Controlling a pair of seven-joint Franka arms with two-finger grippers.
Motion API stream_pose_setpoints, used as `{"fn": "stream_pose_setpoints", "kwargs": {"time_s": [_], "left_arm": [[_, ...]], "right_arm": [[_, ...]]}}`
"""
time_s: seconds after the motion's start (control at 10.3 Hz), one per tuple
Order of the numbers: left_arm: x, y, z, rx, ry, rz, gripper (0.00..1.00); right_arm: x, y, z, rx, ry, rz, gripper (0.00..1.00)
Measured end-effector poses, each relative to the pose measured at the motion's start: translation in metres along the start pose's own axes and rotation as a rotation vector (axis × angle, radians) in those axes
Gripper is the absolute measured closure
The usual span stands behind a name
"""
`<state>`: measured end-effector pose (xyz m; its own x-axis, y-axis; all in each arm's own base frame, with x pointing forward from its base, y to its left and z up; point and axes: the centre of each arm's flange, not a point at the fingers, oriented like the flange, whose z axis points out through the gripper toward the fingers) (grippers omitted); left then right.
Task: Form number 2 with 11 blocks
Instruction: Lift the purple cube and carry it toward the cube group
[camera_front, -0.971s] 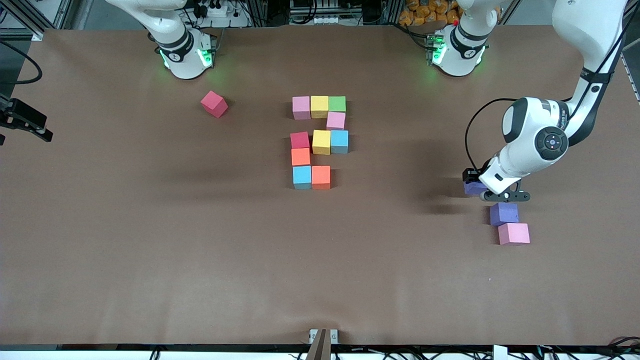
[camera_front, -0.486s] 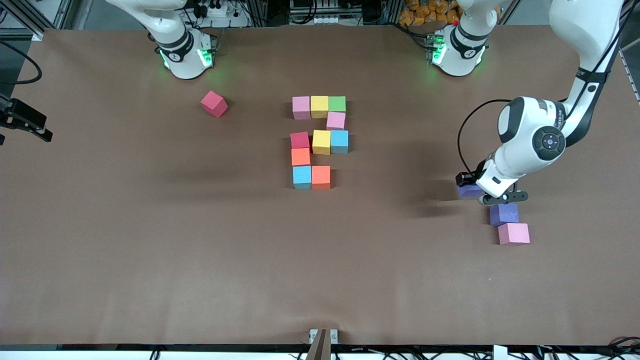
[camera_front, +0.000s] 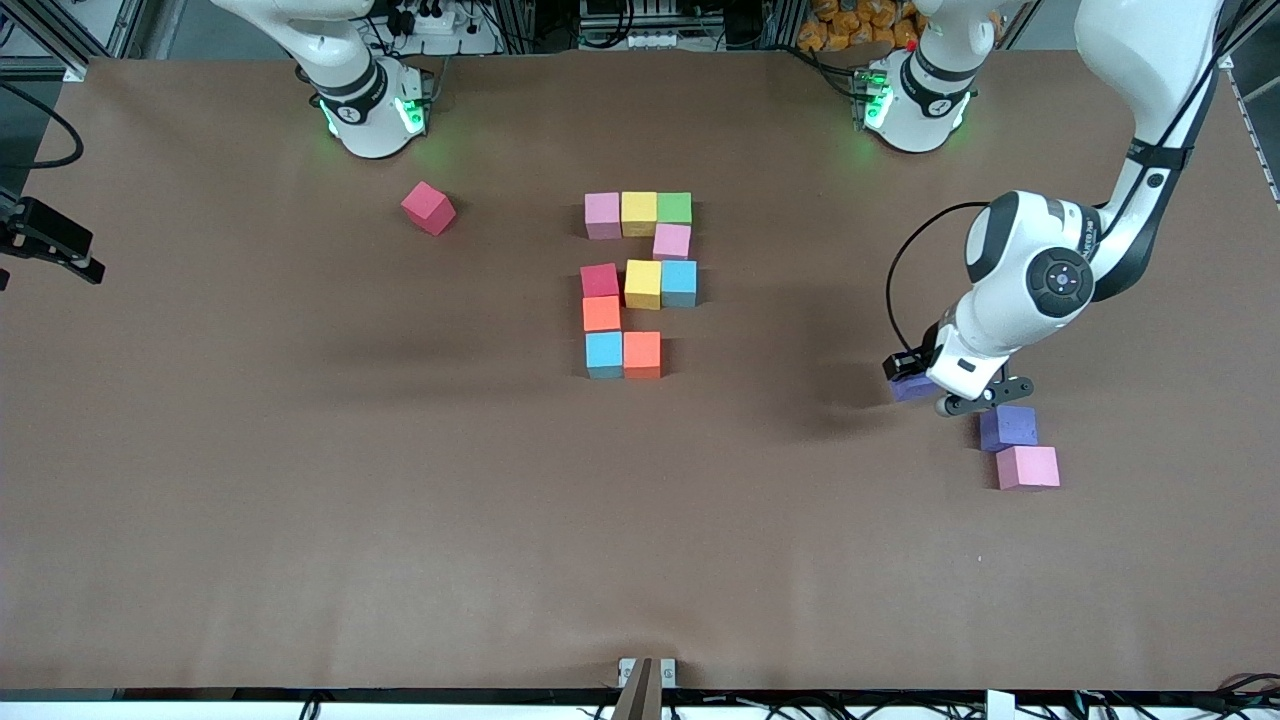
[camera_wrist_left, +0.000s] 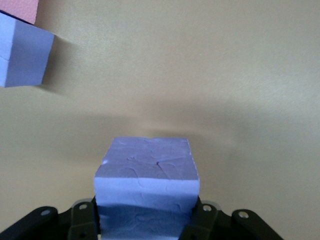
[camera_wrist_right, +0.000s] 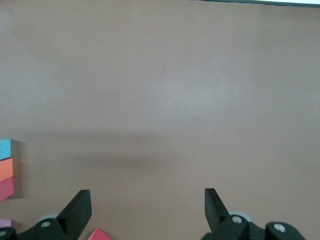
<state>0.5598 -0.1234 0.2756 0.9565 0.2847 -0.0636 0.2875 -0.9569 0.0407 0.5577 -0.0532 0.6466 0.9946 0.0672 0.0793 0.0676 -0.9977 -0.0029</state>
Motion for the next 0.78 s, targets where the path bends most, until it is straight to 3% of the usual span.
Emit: {"fn": "stream_pose_setpoints", "kwargs": {"time_s": [0.39,0.78], "left_arm": [[-0.01,0.05,0.013,-0.018,-0.02,-0.188,0.41],[-0.022,0.084,0.02,-0.058,-0.054,-0.495,0.41]], "right_arm": [[0.001,0.0,0.001,0.002,-0.002,-0.001,0.0],[0.001,-0.001,0.003,0.003,-0.006,-0.002,0.0]]}}
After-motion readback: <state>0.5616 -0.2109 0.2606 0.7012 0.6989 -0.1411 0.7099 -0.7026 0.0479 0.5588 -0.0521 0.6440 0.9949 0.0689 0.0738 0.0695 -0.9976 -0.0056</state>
